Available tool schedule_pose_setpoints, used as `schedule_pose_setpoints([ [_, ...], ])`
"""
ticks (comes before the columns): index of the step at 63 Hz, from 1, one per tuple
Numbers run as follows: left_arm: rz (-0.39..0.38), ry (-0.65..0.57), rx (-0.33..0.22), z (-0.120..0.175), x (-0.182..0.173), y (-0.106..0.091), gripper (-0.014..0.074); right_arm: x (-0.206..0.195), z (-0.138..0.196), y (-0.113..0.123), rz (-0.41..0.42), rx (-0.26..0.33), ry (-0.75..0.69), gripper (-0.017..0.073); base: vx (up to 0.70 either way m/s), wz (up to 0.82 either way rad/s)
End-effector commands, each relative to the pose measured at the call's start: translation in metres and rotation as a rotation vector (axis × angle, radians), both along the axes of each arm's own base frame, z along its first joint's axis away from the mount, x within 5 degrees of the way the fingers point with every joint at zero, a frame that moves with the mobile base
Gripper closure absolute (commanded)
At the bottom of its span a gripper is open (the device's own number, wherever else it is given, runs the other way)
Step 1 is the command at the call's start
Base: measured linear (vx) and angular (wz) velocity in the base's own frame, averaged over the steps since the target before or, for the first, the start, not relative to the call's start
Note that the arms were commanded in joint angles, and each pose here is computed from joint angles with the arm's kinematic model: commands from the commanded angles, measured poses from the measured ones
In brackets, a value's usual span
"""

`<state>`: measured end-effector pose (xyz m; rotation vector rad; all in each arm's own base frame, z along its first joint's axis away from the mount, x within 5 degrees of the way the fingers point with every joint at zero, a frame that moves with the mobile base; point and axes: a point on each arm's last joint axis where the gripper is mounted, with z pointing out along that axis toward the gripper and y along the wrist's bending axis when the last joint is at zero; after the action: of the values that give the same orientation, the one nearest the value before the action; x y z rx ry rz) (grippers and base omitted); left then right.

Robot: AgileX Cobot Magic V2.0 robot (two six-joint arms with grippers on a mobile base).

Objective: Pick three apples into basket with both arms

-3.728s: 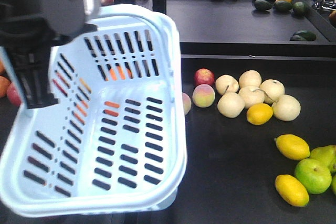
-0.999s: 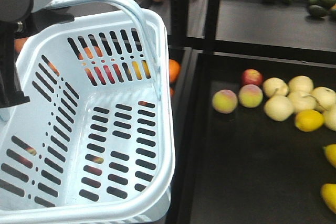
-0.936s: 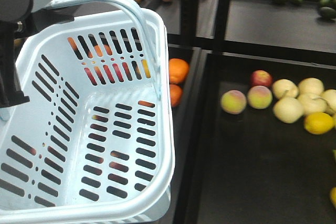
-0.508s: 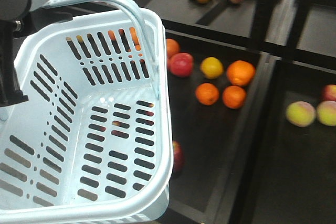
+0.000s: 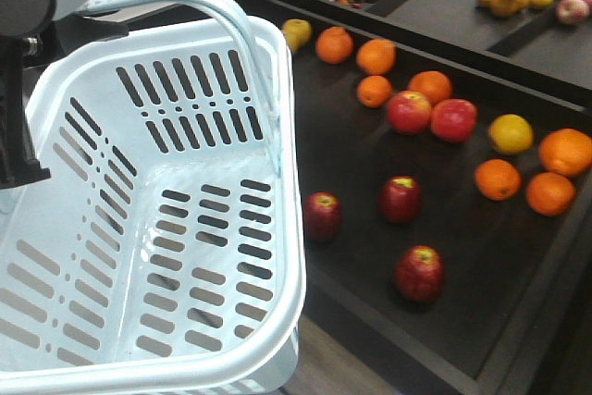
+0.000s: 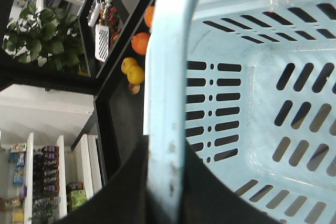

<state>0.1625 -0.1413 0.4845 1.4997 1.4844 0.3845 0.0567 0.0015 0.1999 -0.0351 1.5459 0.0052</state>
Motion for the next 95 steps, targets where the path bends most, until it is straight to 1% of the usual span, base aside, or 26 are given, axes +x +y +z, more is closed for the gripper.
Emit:
schedule_pose_setpoints([
  [1,-0.012,-0.105,-0.086,0.0201,-0.0054,0.0057,0.0601,0.0,0.0033,-0.0002,-0.004,-0.005,-0.068,0.0568,-0.06,0.44],
  [50,-0.012,-0.105,-0.086,0.0201,-0.0054,0.0057,0.0601,0.0,0.0032,-0.0002,-0.004,-0.005,-0.067,0.0568,-0.03,0.35],
  [95,-0.012,-0.105,-0.086,0.0201,-0.0054,0.0057,0.0601,0.0,0.0033,-0.0002,-0.004,-0.005,-0.068,0.0568,0.04,0.38],
])
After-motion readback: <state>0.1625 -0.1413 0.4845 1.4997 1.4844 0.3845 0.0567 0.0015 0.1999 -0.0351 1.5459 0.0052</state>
